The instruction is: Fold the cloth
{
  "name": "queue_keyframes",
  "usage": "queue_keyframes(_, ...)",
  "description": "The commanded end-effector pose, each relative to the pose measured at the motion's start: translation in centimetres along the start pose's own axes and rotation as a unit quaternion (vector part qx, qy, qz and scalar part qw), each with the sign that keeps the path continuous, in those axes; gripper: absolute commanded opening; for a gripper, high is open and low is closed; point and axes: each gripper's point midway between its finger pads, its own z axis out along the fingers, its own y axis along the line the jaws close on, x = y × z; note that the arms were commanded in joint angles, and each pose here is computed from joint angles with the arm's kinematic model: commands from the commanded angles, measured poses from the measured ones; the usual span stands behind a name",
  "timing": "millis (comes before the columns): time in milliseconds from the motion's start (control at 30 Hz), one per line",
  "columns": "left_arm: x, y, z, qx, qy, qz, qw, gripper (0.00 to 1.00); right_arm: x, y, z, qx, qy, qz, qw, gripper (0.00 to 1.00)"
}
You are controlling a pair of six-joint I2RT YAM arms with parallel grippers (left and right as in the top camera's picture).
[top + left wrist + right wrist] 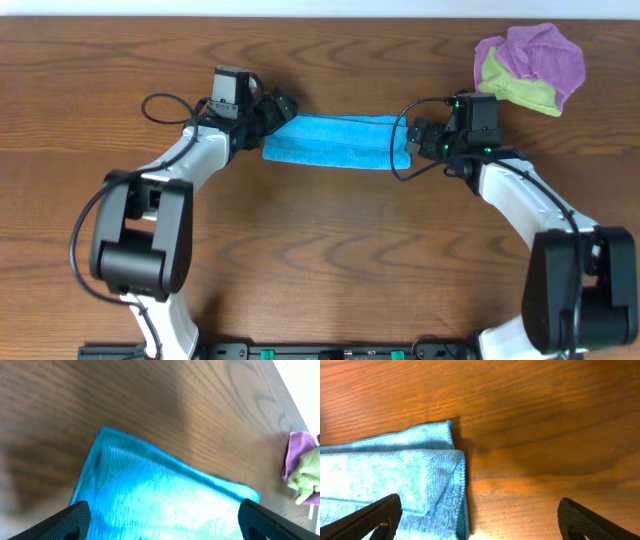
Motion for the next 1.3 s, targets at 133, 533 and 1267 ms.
queue_keyframes(133, 0.7, -0.6, -3.1, -0.016, 0.01, 0.044, 0.999, 0.96, -0.9, 0.9, -3.0, -0.012, -0.009, 0.013, 1.0, 0.99)
queue_keyframes(533, 1.2, -2.2, -4.6, 0.009, 0.019, 0.055, 0.998, 0.46, 3.0, 3.8, -5.2, -0.092, 0.097, 0.135, 0.982, 0.99)
queue_keyframes(1267, 2.9, 1.3, 1.3, -0.073, 0.011, 0.07, 0.995, 0.06, 3.6, 2.8, -2.7, -0.065, 0.11, 0.192, 0.973, 0.99)
